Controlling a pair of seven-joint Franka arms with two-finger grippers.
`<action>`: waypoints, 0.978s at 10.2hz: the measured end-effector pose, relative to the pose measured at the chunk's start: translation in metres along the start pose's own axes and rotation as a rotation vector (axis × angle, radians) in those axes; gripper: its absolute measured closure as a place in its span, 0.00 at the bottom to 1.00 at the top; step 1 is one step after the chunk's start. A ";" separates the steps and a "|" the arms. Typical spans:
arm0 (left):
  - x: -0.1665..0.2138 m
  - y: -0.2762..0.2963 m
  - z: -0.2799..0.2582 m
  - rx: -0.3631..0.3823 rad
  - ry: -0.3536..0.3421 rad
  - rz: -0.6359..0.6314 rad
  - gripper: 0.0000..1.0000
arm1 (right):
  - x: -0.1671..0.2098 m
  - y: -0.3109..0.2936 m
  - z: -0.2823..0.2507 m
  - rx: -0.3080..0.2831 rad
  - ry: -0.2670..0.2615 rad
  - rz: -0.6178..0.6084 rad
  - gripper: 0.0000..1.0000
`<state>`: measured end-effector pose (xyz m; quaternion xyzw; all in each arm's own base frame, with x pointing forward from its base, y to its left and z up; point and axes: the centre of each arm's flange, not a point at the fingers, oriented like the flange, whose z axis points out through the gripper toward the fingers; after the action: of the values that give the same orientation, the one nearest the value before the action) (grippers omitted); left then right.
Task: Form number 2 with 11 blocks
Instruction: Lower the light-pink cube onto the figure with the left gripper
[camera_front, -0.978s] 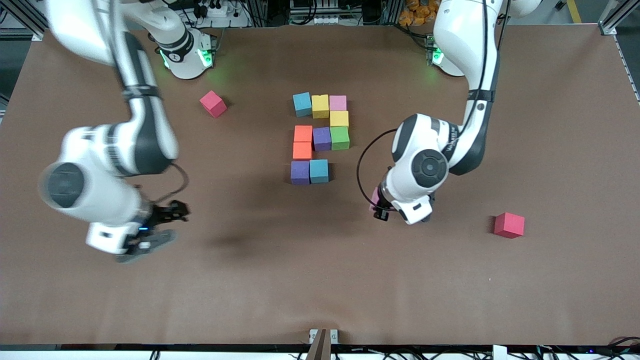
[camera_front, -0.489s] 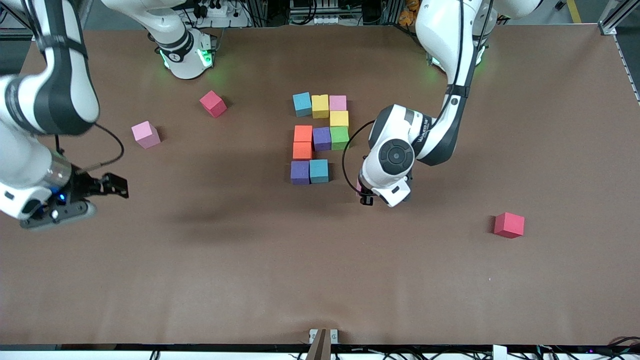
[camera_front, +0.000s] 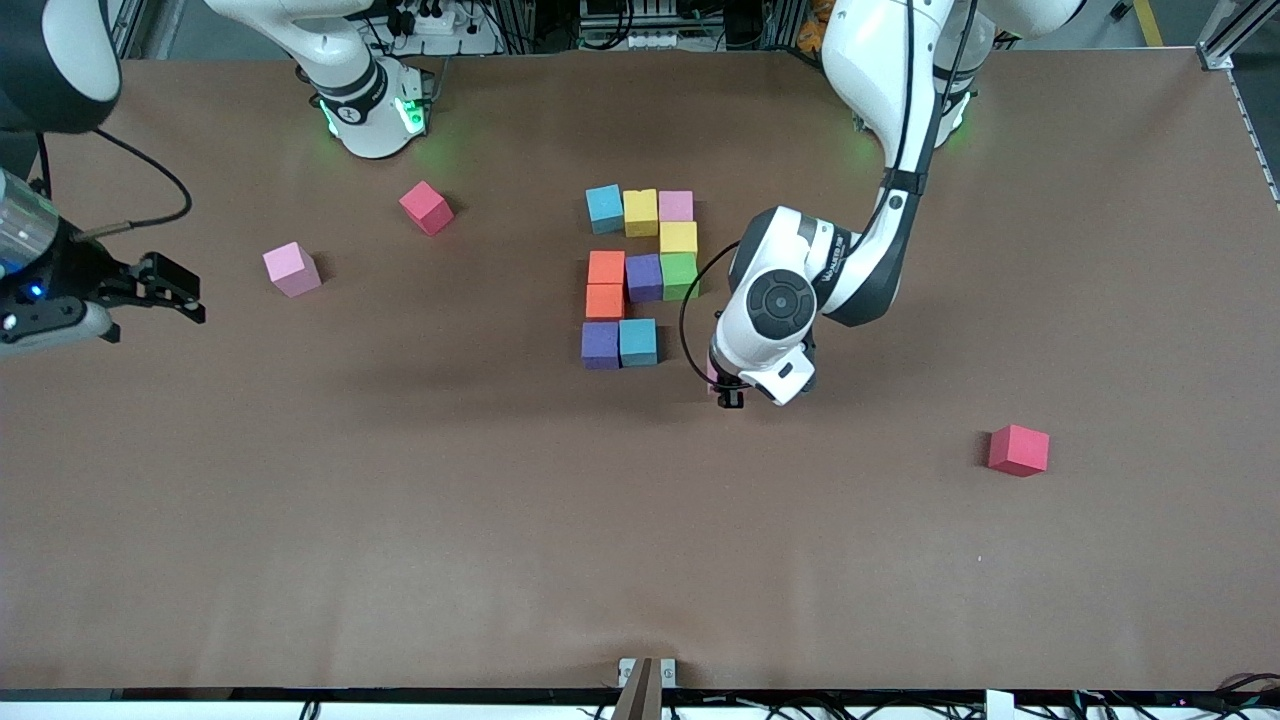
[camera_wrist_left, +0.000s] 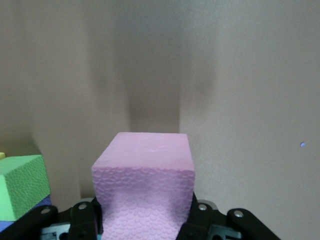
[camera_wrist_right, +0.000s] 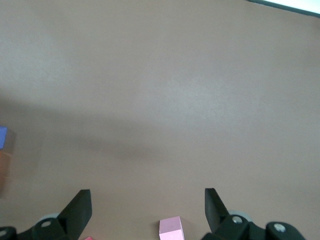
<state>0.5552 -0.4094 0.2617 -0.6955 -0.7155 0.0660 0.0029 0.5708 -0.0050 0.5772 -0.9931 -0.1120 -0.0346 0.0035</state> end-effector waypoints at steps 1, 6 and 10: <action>-0.004 -0.010 0.014 -0.013 0.002 0.001 0.44 | -0.004 -0.001 -0.006 0.002 -0.005 0.038 0.00; -0.012 -0.035 0.043 -0.014 0.023 -0.006 0.44 | -0.022 -0.002 -0.070 0.008 -0.042 0.120 0.00; -0.024 -0.058 0.064 -0.083 0.010 -0.005 0.44 | -0.020 -0.002 -0.076 -0.004 -0.038 0.119 0.00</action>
<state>0.4921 -0.4402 0.2066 -0.6935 -0.7193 0.0327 -0.0224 0.5453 -0.0084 0.6516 -0.9985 -0.0526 -0.0159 0.0013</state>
